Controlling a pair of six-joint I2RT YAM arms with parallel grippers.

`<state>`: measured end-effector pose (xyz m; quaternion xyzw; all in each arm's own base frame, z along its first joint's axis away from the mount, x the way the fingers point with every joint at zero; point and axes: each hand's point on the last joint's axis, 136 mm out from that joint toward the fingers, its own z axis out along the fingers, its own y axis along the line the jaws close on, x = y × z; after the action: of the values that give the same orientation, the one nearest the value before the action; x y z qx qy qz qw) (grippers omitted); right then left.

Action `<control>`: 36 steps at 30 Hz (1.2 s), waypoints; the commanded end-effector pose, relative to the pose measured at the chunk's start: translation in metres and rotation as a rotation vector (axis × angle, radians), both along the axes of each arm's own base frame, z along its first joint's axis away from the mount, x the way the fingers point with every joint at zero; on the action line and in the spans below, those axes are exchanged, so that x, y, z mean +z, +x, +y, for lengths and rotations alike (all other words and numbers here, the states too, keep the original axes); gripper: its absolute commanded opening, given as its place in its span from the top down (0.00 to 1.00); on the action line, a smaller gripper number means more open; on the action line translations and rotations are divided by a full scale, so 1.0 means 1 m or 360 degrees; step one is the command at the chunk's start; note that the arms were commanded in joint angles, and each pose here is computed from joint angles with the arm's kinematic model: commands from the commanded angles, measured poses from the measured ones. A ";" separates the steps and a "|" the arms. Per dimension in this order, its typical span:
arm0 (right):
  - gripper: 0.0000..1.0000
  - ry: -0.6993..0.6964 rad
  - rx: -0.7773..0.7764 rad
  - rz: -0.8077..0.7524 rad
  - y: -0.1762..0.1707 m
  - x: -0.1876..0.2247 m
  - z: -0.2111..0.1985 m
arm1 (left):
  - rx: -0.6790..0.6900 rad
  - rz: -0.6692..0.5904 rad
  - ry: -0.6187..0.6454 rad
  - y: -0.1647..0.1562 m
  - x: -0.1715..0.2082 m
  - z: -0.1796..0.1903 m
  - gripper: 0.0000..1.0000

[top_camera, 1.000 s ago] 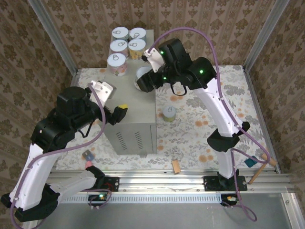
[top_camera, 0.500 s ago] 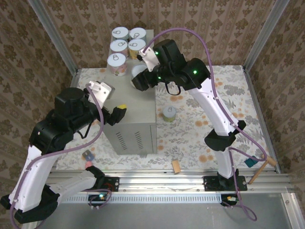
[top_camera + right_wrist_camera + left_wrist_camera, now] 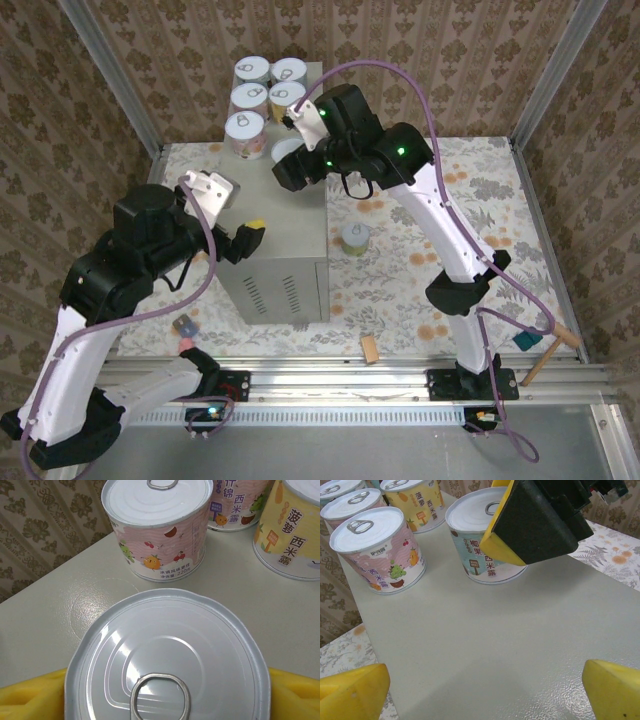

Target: Place and organize the canned foods onto the counter

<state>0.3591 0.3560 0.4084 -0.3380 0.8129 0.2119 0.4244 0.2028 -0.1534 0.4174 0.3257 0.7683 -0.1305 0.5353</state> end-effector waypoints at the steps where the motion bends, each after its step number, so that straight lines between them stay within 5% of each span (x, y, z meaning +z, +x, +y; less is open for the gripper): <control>1: 0.18 0.0031 -0.0013 -0.0024 0.004 0.003 0.006 | -0.0002 -0.0014 -0.0061 -0.004 0.008 0.001 0.00; 20: 0.04 0.0051 -0.0055 -0.0078 0.001 0.008 -0.004 | -0.0029 -0.0013 -0.0085 -0.001 0.010 -0.005 0.00; 36: 0.09 0.0207 -0.0154 -0.0282 0.005 -0.008 -0.013 | -0.0039 -0.0022 -0.0082 -0.002 0.011 -0.005 0.00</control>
<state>0.3576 0.3414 0.3768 -0.3088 0.7968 0.2037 0.4778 0.2020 -0.1599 0.4195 0.3304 0.7635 -0.1468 0.5352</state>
